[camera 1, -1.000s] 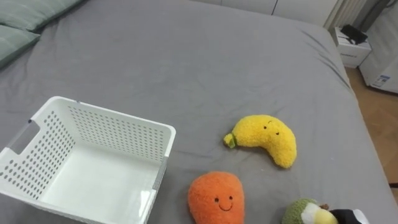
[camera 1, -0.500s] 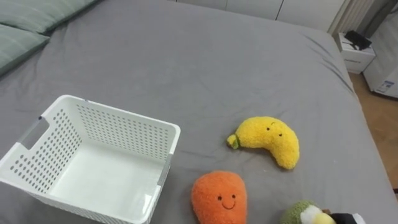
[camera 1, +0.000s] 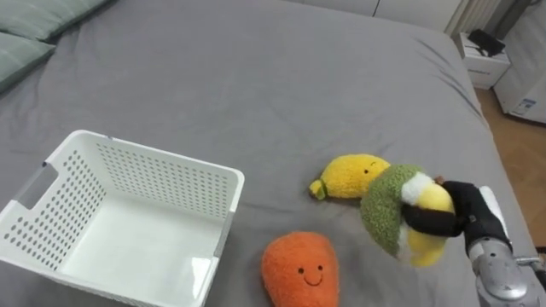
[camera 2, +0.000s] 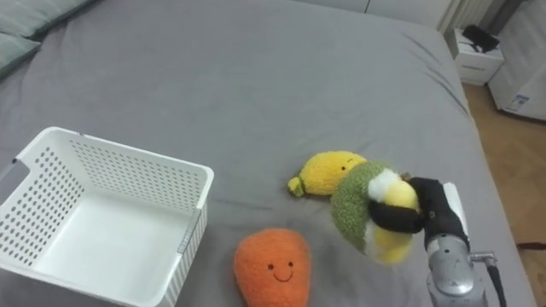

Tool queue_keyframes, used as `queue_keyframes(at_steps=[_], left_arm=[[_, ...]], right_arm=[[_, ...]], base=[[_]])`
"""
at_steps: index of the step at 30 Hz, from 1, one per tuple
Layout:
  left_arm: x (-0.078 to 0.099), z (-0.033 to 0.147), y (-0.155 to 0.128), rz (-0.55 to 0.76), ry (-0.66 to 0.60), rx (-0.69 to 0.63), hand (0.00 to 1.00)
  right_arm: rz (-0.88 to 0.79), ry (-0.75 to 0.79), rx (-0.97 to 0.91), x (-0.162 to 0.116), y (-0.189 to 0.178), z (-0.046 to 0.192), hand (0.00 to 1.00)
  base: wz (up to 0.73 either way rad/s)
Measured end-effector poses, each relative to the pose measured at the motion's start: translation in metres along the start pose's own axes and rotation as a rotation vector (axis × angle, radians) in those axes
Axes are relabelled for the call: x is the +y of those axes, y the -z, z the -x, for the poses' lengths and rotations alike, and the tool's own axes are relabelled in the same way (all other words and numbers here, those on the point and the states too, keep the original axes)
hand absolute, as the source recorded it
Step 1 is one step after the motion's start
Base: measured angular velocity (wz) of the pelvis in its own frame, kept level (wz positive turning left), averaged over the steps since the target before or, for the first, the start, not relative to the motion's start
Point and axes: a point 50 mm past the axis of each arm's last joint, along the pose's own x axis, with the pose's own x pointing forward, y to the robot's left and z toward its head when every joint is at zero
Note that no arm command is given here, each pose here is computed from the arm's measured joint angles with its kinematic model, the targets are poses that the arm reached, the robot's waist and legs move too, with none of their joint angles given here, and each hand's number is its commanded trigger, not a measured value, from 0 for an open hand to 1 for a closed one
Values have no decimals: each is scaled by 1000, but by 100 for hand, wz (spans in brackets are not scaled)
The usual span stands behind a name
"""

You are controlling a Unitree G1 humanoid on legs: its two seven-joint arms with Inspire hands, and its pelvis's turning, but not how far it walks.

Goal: Collect toys from the bed

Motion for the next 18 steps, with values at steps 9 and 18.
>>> queue_keyframes(at_steps=[9,18], left_arm=[[-9,4,-4,18,-3,-16,0],[-18,5,-3,-46,38,-10,0]], right_arm=[[-82,-10,-226,-3,-54,7,100],[-71,-139,-391,20,-102,2,100]], base=[[-5],[3]])
